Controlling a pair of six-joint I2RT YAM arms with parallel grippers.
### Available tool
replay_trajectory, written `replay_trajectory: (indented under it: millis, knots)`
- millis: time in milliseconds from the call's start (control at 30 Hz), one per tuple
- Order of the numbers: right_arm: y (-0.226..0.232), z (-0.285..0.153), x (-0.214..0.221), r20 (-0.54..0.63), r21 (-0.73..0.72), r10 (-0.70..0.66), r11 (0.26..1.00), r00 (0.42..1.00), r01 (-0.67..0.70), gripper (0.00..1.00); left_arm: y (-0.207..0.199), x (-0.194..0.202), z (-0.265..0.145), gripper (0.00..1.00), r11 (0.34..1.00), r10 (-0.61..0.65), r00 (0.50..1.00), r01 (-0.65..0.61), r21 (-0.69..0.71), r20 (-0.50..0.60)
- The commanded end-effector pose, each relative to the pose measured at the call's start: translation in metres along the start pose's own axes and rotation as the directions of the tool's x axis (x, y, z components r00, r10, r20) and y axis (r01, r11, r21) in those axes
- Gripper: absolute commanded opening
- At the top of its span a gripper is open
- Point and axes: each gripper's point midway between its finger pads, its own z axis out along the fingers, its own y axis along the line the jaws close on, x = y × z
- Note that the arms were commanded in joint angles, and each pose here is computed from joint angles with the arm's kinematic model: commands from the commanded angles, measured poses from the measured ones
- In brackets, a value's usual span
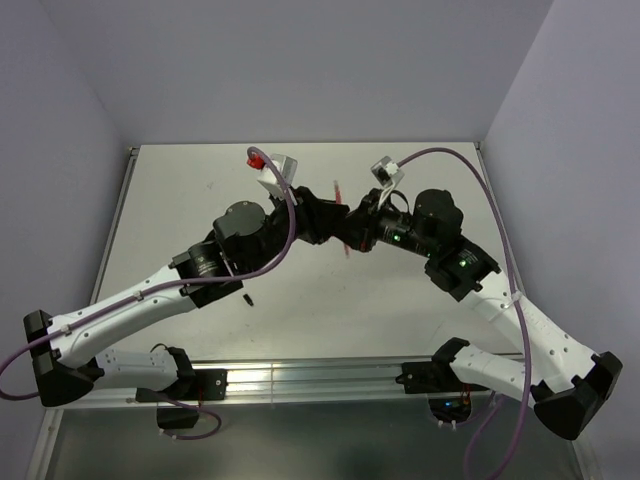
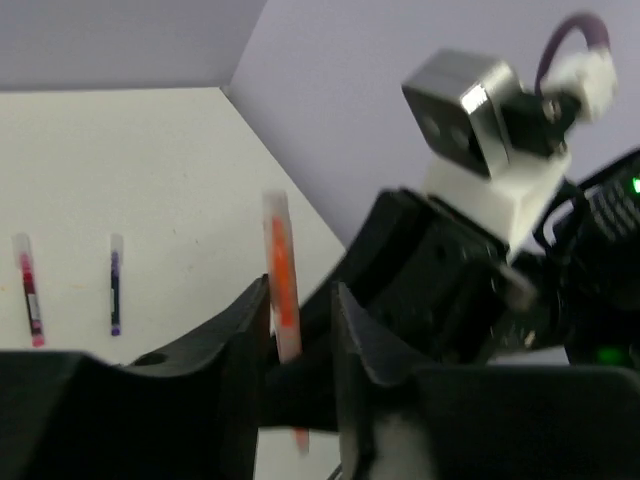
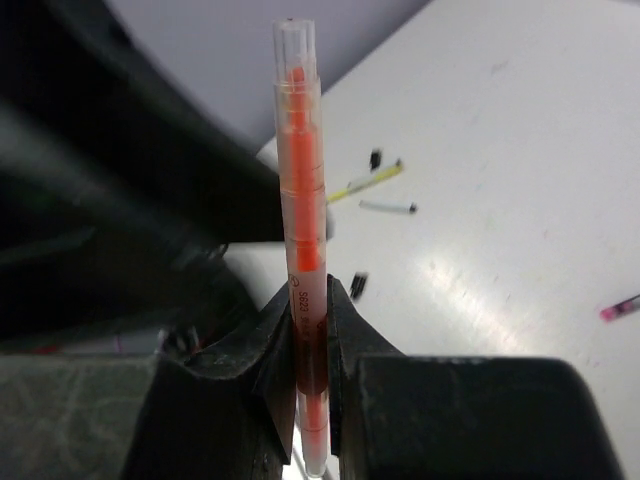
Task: Insert the pens into the pen caps
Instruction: Press the pen cap onto the pen.
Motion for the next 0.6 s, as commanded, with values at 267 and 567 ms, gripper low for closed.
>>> replay_trajectory:
  millis: [267, 567]
  knots:
    - [0.009, 0.004, -0.045, 0.14, -0.034, -0.036, 0.999, 0.989, 0.041, 0.0, -0.016, -0.115, -0.033, 0.68, 0.999, 0.052, 0.977, -0.052, -0.005, 0.209]
    - [0.019, 0.003, -0.044, 0.136, -0.059, -0.045, 0.997, 0.99, 0.054, 0.0, -0.019, -0.105, 0.006, 0.64, 0.993, 0.101, 0.99, -0.106, 0.043, 0.099]
